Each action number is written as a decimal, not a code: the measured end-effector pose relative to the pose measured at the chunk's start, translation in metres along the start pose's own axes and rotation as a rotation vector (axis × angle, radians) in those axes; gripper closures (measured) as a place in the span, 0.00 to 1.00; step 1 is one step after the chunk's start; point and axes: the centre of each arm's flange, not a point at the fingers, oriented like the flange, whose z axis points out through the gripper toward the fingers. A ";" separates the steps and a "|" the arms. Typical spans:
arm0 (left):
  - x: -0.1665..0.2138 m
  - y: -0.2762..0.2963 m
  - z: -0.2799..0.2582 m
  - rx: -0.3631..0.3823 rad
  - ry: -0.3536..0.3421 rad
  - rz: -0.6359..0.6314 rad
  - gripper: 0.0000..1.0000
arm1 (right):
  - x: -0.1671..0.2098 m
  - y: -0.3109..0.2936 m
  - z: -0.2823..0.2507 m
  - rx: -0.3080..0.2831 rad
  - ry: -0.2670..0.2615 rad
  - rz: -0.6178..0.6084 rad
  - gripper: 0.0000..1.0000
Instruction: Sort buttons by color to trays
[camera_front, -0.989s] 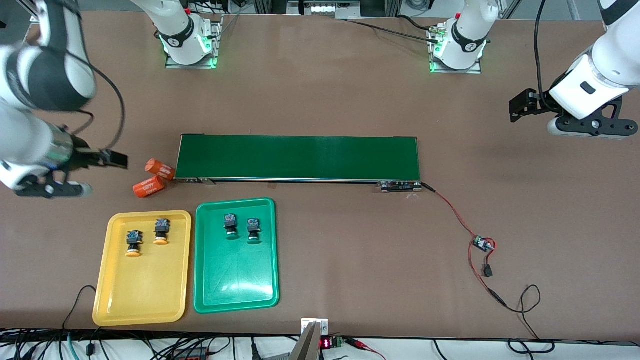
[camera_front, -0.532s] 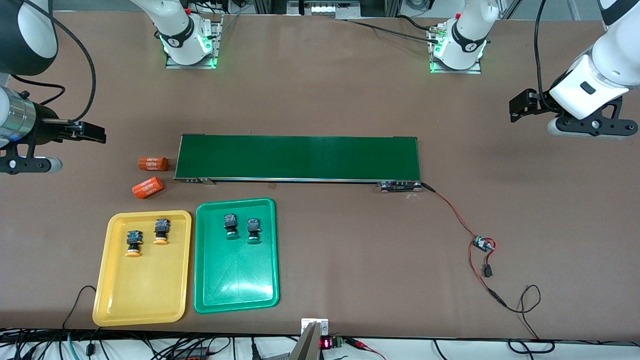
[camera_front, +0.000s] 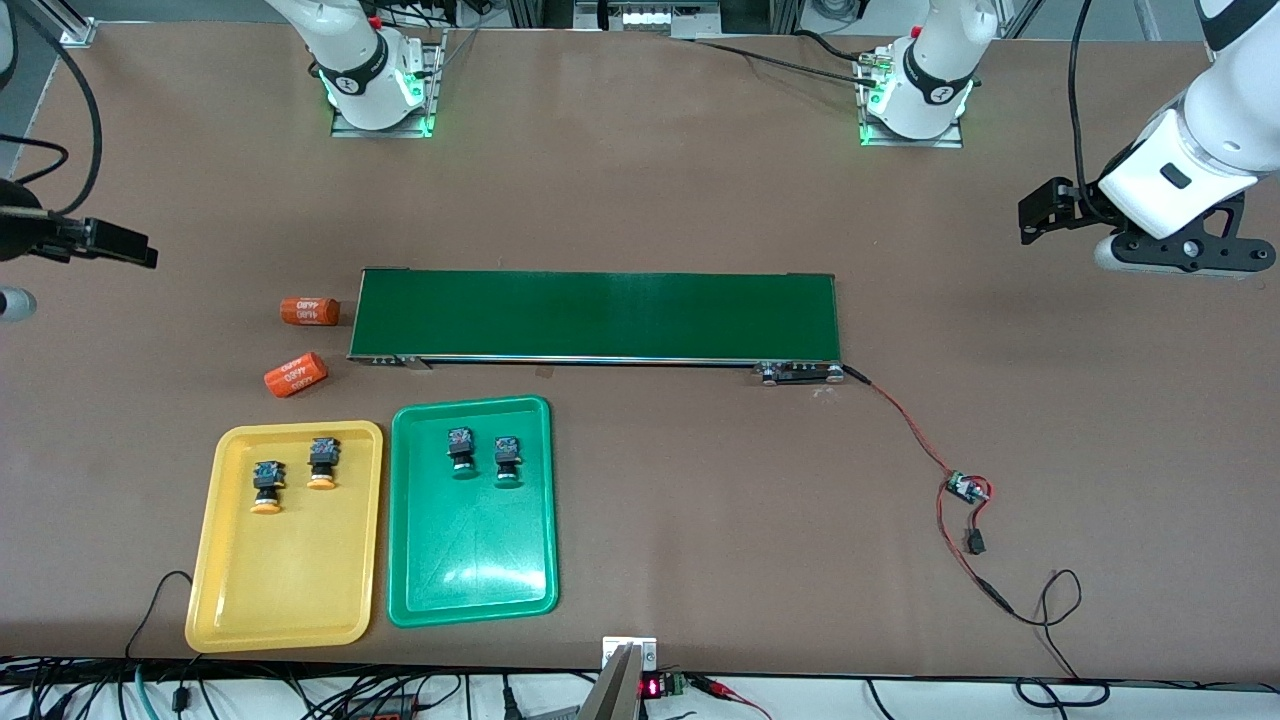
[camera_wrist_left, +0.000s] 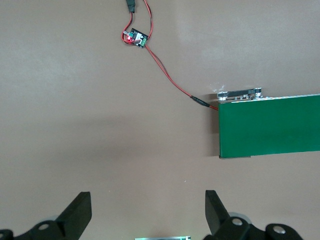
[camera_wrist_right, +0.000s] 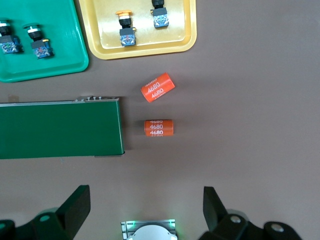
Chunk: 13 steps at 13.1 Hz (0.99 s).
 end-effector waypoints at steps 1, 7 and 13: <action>0.000 0.000 0.000 0.000 0.000 0.000 0.00 | -0.004 0.000 0.000 -0.001 -0.001 -0.001 0.00; 0.000 0.001 0.000 0.000 0.001 0.002 0.00 | -0.008 -0.013 0.008 0.002 -0.037 -0.048 0.00; -0.001 0.001 0.000 0.001 -0.005 0.003 0.00 | -0.007 -0.017 0.010 0.001 -0.042 -0.081 0.00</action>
